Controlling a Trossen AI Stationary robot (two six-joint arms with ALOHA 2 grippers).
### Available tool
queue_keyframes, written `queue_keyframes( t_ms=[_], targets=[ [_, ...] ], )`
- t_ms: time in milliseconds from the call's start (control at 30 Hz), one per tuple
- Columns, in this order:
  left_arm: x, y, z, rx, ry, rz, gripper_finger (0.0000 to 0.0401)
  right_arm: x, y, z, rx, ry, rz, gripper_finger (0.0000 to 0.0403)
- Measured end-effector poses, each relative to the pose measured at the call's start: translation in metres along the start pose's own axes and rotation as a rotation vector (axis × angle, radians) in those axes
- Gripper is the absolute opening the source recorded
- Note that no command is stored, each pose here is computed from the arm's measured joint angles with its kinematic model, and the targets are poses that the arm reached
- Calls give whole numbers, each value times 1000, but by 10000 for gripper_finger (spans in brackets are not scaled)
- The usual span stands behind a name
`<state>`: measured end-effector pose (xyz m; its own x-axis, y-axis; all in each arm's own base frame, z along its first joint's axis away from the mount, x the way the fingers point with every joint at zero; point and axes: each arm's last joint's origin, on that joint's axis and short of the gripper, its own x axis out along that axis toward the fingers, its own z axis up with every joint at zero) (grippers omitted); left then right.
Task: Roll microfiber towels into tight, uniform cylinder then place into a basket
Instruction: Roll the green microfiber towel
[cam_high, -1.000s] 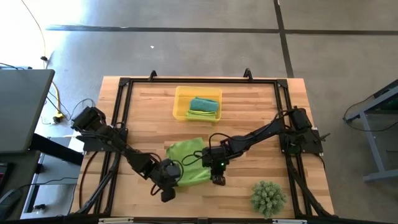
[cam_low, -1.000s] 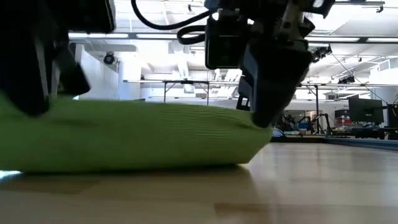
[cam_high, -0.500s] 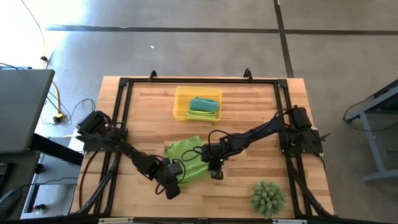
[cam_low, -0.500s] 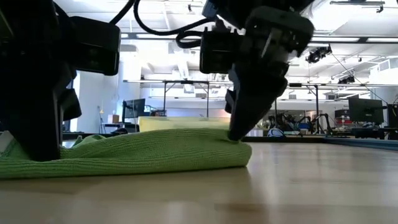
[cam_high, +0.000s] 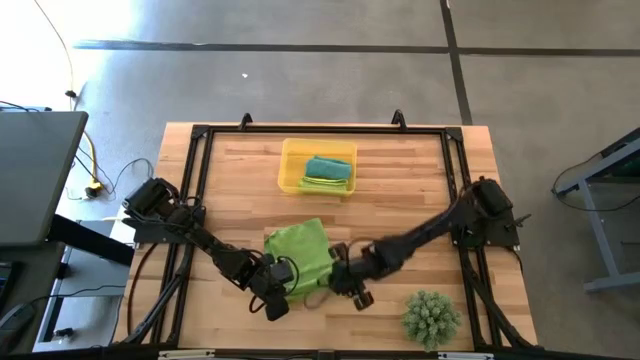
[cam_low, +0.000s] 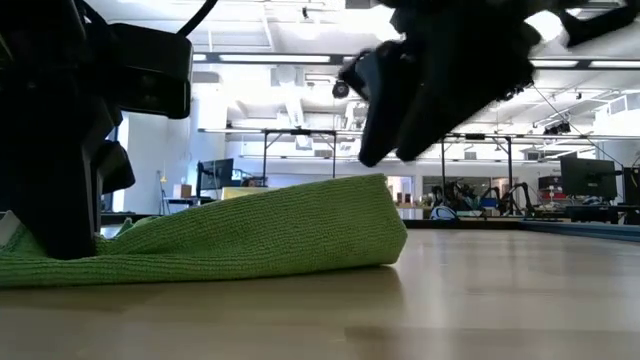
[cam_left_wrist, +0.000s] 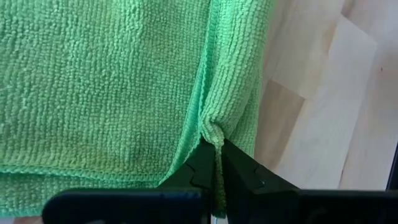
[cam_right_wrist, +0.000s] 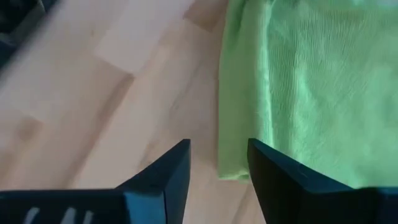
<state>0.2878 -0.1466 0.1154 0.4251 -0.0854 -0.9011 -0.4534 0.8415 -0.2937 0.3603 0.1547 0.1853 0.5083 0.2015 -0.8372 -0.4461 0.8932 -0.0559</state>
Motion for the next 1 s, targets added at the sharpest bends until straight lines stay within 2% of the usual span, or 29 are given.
queue_keyframes(
  t_ms=[67,167,333,433,633,867,1000],
  targets=[
    [0,0,0,2,-1,1,8,7,14,2,-99,-11,-75,147],
    [0,0,0,12,-1,-3,8,19,29,2,-152,-28,-144,143],
    [0,0,0,14,-2,-5,8,47,32,-8,-162,19,-221,142],
    [0,0,0,8,-4,-8,8,53,26,-12,-118,49,-279,142],
    [0,0,0,7,-3,-9,8,53,25,-12,-38,60,-238,142],
    [1,0,1,4,-2,-10,8,38,36,11,-112,50,-221,142],
    [0,0,1,4,-3,-11,8,37,32,14,-156,37,-275,142]
  ],
)
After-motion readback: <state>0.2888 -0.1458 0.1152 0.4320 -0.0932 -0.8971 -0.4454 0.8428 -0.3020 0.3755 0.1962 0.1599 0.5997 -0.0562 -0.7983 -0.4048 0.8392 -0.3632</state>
